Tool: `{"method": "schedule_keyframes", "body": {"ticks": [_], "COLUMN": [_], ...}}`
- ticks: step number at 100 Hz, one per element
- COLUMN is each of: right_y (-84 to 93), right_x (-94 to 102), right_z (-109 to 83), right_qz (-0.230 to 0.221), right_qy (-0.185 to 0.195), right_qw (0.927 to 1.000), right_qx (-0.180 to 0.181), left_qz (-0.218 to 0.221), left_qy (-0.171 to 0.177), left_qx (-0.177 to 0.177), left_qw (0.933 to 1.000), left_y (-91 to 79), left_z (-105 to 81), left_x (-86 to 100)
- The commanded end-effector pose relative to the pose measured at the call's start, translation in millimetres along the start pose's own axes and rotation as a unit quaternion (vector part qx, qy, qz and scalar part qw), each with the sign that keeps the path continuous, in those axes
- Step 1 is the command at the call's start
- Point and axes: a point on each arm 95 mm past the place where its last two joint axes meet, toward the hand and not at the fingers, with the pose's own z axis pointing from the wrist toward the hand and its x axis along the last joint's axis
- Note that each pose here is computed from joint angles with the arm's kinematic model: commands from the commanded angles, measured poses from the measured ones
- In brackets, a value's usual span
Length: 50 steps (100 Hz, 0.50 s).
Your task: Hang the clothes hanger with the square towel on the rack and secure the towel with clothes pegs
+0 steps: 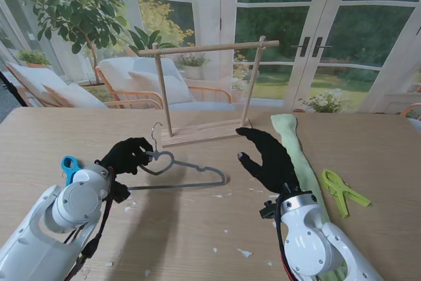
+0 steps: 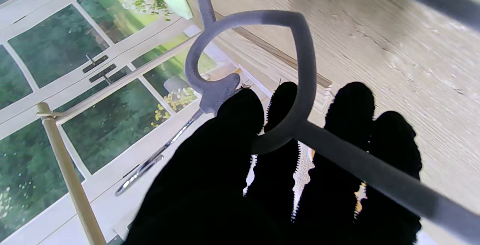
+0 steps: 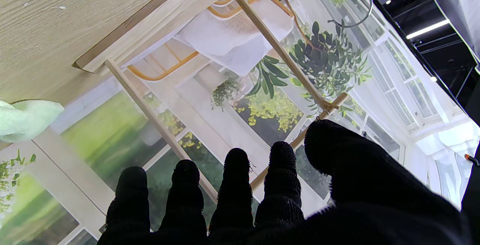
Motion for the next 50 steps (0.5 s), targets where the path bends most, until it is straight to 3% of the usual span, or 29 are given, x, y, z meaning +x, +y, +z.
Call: {"method": "schedule_keyframes", "body": {"ticks": [1,50], "right_y": [-3.9,-2.7], "right_x": [2.8,2.8], "right_z": [-1.7,-2.4], "right_qz": [0.005,0.008], "right_qy": [0.000,0.003], "right_qw": [1.0000,1.0000], "right_qx": [0.007,0.004], "left_qz": [-0.013,-0.079], "left_qy": [0.006,0.043], "left_qx": [-0.004,-0.021], "left_qw": [0.9999,0.9957], "left_y": [0.3,2.0], "left_z": [0.3,-5.5], "left_x": [8.8,50.9]}}
